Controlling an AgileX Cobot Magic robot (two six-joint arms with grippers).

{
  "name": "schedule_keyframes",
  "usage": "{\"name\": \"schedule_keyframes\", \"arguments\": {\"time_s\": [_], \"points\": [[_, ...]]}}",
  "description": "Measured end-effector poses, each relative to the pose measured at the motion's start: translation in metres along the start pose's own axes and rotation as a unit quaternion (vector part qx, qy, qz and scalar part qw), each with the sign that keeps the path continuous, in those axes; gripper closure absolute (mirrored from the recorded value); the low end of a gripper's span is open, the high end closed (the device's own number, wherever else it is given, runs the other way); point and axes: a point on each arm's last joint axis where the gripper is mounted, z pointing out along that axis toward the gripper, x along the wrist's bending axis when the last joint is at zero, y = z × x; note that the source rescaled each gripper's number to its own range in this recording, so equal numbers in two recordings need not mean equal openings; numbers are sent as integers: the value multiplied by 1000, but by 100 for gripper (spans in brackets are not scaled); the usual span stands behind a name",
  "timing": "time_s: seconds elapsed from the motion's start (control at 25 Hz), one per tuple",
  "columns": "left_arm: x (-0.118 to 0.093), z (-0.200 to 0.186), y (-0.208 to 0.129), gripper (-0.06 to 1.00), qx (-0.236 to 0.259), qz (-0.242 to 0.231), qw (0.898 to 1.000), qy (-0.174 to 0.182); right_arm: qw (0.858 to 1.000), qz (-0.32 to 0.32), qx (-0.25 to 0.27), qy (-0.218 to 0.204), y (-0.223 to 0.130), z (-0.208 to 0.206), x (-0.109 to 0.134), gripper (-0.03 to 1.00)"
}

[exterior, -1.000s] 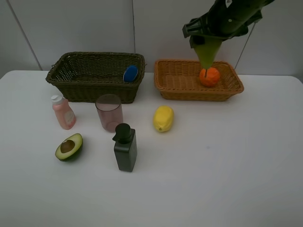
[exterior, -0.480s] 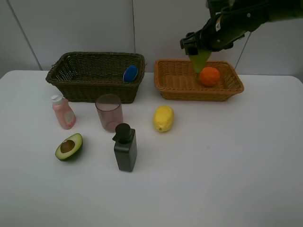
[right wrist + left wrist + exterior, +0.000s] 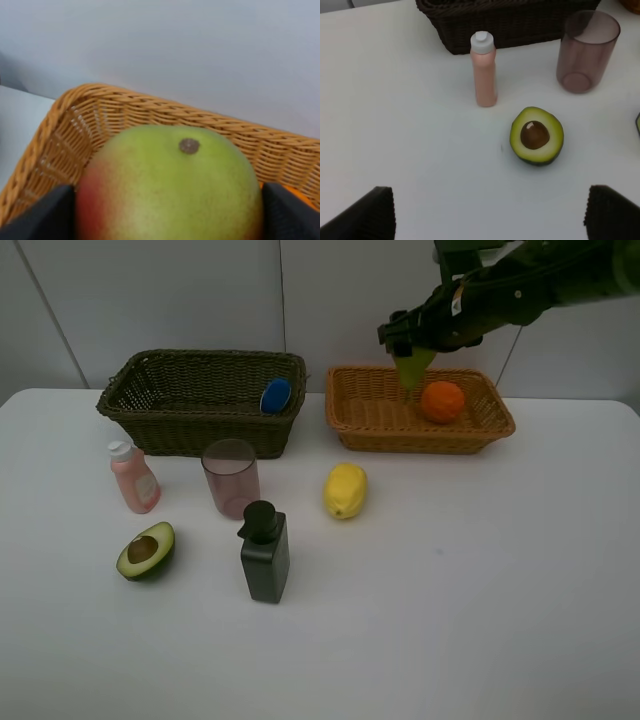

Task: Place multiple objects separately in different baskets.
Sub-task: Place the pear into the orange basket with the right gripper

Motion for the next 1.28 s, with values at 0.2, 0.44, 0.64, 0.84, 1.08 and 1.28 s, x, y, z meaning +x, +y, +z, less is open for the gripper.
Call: {"name": "schedule_keyframes", "arguments": {"time_s": [0.2, 0.44, 0.64, 0.84, 1.08, 1.28], "points": [[0, 0, 0, -5, 0, 0, 1000, 0, 1000, 9, -5, 0, -8, 13, -9, 36], [0, 0, 0, -5, 0, 0, 1000, 0, 1000, 26, -8, 1, -18, 28, -19, 36], [0, 0, 0, -5, 0, 0, 1000, 0, 999, 39, -10, 7, -24, 36, -18, 36], [0, 0, 0, -5, 0, 0, 1000, 0, 999, 39, -6, 7, -28, 40, -18, 36], [0, 0, 0, -5, 0, 0, 1000, 0, 999, 50, -5, 8, -28, 40, -17, 36], [0, 0, 0, -5, 0, 0, 1000, 0, 999, 50, -4, 8, -28, 40, -18, 27]]}}
